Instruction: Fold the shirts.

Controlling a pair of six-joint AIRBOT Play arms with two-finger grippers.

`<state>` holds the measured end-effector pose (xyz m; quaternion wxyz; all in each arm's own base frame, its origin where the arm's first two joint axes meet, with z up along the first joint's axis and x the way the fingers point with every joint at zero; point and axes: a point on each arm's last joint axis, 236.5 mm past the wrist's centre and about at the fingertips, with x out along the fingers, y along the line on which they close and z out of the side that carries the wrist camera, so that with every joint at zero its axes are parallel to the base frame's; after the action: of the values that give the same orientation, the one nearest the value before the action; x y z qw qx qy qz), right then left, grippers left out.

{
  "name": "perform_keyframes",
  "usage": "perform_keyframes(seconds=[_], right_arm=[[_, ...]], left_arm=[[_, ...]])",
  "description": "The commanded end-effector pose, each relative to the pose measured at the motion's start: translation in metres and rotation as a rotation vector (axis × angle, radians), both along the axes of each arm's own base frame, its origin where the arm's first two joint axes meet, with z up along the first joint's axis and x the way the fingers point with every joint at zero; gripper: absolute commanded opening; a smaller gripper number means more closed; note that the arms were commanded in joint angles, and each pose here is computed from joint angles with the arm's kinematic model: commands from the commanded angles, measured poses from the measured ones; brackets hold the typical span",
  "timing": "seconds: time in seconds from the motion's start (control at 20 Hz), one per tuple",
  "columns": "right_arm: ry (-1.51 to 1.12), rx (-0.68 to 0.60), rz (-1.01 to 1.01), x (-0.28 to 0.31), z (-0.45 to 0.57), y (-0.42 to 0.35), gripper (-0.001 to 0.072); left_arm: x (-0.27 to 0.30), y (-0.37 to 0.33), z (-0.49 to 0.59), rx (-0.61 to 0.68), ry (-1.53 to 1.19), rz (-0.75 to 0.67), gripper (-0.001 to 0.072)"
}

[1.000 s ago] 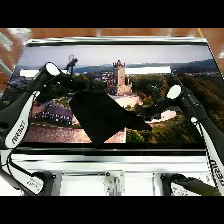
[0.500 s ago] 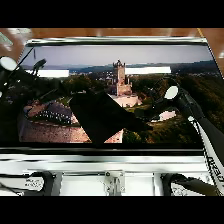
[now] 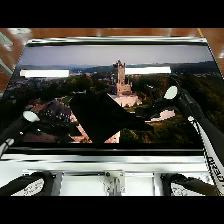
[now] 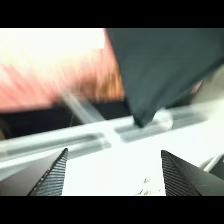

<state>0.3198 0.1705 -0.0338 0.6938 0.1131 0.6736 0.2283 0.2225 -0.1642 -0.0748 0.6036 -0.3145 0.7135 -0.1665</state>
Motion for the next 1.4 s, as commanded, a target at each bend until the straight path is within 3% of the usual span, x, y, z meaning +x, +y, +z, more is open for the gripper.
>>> perform_keyframes(seconds=[0.0,0.4,0.45,0.5,0.6,0.7,0.8,0.85,1.05,1.15,1.35], right_arm=[[-0.021,-0.002,-0.008,0.005,0.000,0.000,0.0068],[-0.024,-0.001,-0.011,0.006,0.000,0.000,0.0069],[-0.025,-0.001,-0.011,0.006,0.000,0.000,0.0068],[-0.025,-0.001,-0.011,0.006,0.000,0.000,0.0069],[-0.024,0.000,-0.012,0.006,0.000,0.000,0.0069],[-0.019,0.005,-0.018,0.006,0.000,0.001,0.0069],[-0.021,0.015,-0.022,0.007,0.002,0.004,0.0069],[-0.022,0.028,-0.028,0.008,0.003,0.006,0.0068],[-0.074,0.099,-0.040,0.015,0.023,0.019,0.0069],[-0.175,0.126,-0.050,0.026,0.055,0.022,0.0068],[-0.614,0.221,-0.130,0.067,0.200,0.021,0.0067]], left_arm=[[-0.027,-0.032,-0.035,0.018,0.023,-0.005,0.0663],[0.006,-0.073,-0.057,0.008,-0.048,0.163,0.0661],[0.011,-0.075,-0.057,0.010,-0.063,0.184,0.0635],[0.017,-0.079,-0.056,0.008,-0.079,0.214,0.0524],[0.029,-0.086,-0.054,-0.002,-0.103,0.292,0.0472],[0.037,-0.091,-0.052,-0.009,-0.118,0.351,0.0371],[0.037,-0.096,-0.049,-0.009,-0.167,0.290,0.0092],[0.036,-0.099,-0.045,-0.021,-0.183,0.260,0.0048],[0.050,-0.112,0.013,-0.102,-0.393,0.136,0.0042],[0.078,-0.102,0.076,-0.092,-0.657,0.117,0.0041],[0.117,-0.036,0.294,-0.129,-1.259,0.291,0.0041]])
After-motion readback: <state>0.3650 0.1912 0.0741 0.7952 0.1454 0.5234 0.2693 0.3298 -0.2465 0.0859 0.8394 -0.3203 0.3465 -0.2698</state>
